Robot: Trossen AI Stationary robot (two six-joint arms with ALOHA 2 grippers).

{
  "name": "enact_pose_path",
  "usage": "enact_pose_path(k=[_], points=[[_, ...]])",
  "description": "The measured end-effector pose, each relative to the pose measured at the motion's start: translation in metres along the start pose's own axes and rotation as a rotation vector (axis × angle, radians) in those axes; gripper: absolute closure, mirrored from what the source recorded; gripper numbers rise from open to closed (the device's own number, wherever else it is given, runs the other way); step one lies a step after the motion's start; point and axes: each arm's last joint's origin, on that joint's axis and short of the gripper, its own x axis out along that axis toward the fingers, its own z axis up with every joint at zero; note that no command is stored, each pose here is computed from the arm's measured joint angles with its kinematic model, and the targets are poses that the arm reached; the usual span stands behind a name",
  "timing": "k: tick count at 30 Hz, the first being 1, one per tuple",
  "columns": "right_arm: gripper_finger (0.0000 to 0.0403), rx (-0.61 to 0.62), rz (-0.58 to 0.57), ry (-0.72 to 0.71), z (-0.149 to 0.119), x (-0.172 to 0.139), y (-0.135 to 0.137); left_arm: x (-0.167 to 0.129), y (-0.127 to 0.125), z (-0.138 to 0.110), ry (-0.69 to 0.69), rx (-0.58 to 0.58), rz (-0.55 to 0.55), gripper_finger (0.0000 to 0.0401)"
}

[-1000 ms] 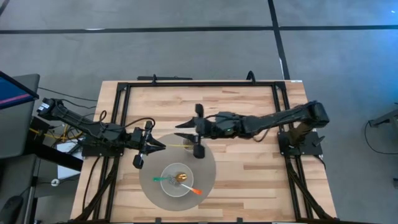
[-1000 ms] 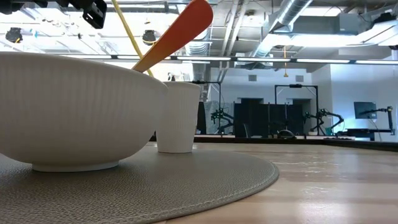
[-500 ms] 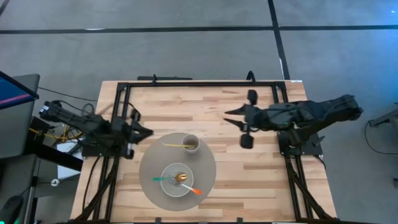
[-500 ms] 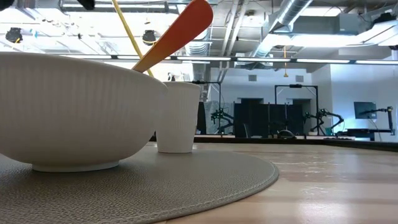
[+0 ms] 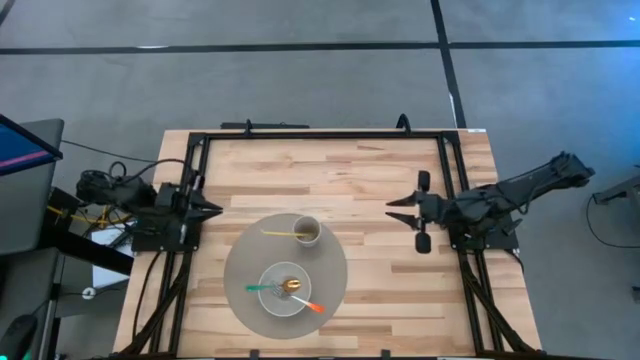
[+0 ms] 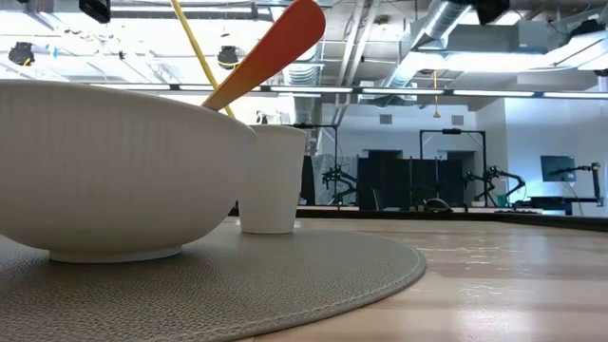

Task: Pick & Place Utensil
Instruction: Return to Home Position

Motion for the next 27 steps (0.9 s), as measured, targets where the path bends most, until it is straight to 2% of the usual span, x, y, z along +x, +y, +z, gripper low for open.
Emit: enact_pose_path(k=[3,7,10,13,15,20,27], points=[[0.0311,0.025,0.000,-0.064,-0.024,-0.009,-0.004,-0.001,-0.001,-0.002,-0.020,-0.001,-0.052,0.0367],[0.0310,0.055,-0.003,-0.160,-0.047,-0.022,-0.011,0.003,-0.006,-0.028,0.017,0.002,-0.055,0.0367],[0.0310,0.079,-0.004,-0.202,-0.060,-0.031,-0.016,0.003,-0.005,-0.041,0.010,0.011,0.013,0.0367],[0.0310,0.098,-0.004,-0.235,-0.073,-0.039,-0.020,-0.002,0.000,-0.042,-0.018,0.002,0.142,0.0367],[0.0310,0.095,-0.008,-0.258,-0.082,-0.042,-0.022,-0.001,0.001,-0.045,-0.008,-0.004,0.172,0.0367],[0.0310,0.089,-0.022,-0.319,-0.098,-0.050,-0.027,0.004,-0.002,-0.061,0.006,-0.010,0.073,0.0367],[0.0310,0.046,-0.027,-0.335,-0.117,-0.048,-0.025,0.011,0.001,-0.091,0.009,-0.028,0.109,0.0367]])
